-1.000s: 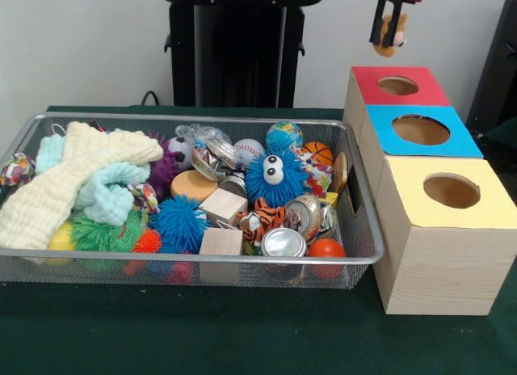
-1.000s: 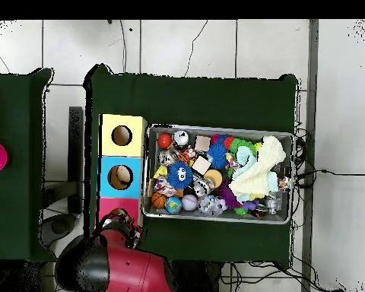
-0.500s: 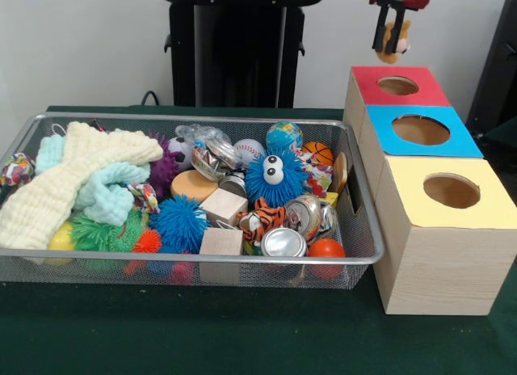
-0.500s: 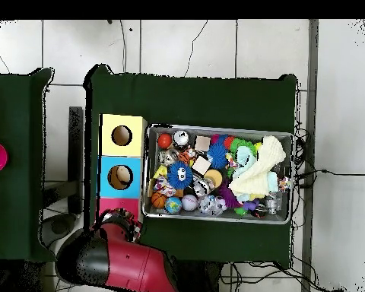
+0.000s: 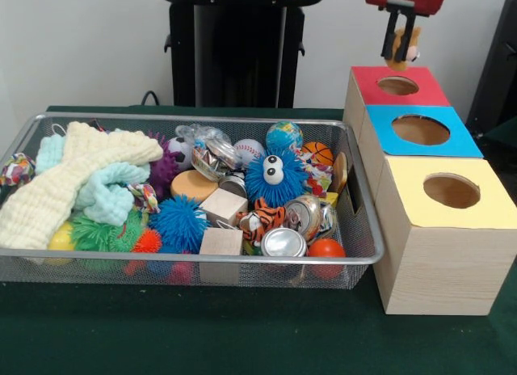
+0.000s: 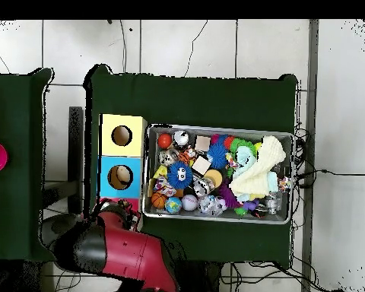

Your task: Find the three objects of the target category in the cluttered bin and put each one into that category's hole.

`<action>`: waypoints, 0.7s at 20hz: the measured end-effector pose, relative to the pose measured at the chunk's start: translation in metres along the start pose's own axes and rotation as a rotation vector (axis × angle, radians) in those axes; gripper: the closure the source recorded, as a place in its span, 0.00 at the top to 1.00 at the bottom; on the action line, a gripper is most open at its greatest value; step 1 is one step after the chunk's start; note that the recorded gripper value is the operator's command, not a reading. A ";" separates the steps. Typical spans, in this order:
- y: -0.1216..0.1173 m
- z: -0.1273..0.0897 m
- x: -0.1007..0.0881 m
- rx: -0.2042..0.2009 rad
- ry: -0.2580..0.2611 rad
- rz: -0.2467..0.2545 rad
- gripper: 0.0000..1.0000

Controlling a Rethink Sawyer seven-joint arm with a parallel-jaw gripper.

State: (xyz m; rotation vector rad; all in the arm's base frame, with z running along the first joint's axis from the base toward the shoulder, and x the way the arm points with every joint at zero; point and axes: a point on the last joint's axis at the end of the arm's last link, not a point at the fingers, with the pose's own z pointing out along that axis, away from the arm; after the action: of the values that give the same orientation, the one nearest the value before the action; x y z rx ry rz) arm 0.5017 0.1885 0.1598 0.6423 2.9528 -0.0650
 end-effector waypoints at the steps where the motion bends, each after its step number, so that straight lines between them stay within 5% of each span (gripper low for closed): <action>1: 0.001 0.000 -0.001 -0.001 -0.001 0.001 0.00; 14: 0.000 0.011 -0.011 0.008 0.002 0.025 0.00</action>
State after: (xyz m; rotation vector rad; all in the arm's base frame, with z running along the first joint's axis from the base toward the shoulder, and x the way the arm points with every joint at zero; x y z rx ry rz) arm 0.5131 0.1835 0.1501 0.6809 2.9470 -0.0744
